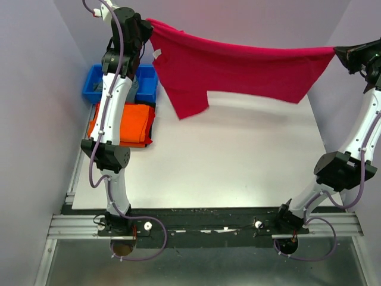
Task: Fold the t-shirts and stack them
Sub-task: Fold the flattened tshirt in 1/3 of the way
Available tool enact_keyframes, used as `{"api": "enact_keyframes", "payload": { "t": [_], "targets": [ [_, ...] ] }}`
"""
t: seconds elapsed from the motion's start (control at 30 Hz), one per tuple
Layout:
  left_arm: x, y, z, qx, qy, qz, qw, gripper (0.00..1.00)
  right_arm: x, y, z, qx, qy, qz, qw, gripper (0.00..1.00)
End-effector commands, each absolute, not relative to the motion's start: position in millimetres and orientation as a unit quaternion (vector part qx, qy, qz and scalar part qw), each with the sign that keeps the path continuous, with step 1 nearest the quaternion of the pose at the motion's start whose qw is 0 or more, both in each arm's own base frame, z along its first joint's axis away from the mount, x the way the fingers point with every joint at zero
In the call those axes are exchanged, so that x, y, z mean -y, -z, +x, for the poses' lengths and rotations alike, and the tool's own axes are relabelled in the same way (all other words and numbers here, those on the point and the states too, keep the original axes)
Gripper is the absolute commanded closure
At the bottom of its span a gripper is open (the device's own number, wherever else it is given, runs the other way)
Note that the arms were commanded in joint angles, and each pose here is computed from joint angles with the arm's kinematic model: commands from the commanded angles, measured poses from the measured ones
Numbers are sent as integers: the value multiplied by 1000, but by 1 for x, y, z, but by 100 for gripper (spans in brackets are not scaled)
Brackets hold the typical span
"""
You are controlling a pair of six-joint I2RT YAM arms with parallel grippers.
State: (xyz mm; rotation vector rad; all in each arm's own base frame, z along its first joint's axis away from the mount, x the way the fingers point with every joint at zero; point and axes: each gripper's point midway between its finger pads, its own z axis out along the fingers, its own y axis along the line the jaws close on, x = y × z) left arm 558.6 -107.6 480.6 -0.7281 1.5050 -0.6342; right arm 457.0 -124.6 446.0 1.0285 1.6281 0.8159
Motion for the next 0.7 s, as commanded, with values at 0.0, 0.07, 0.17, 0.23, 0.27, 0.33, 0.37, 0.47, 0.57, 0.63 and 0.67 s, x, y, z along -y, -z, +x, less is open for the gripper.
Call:
{"api": "enact_keyframes", "payload": {
  "t": [0.0, 0.07, 0.17, 0.23, 0.27, 0.33, 0.37, 0.47, 0.57, 0.63, 0.67],
  "targets": [
    [104, -546, 554, -574, 338, -297, 684, 100, 126, -452, 471, -667, -370, 409, 501, 99],
    [104, -525, 560, -591, 337, -299, 669, 100, 127, -429, 475, -673, -371, 418, 484, 99],
    [113, -480, 564, -621, 342, -287, 644, 100, 134, -380, 474, -685, -357, 444, 454, 99],
    [115, -417, 559, -659, 329, -297, 608, 100, 135, -335, 468, -697, -341, 465, 426, 99],
    [114, -397, 552, -667, 324, -304, 599, 100, 132, -315, 464, -700, -340, 473, 413, 99],
    [107, -345, 533, -687, 304, -320, 577, 100, 126, -280, 455, -708, -340, 478, 393, 99],
    [103, -328, 522, -692, 297, -325, 572, 100, 123, -262, 449, -714, -335, 483, 380, 99],
    [98, -269, 484, -713, 285, -341, 542, 100, 119, -210, 425, -729, -308, 509, 339, 99],
    [98, -204, 439, -737, 281, -361, 498, 100, 110, -167, 398, -734, -288, 531, 309, 99],
    [99, -172, 412, -747, 283, -366, 477, 100, 102, -137, 374, -737, -274, 548, 286, 99],
    [99, -154, 398, -759, 276, -364, 463, 100, 100, -127, 364, -738, -266, 553, 280, 99]
  ]
}}
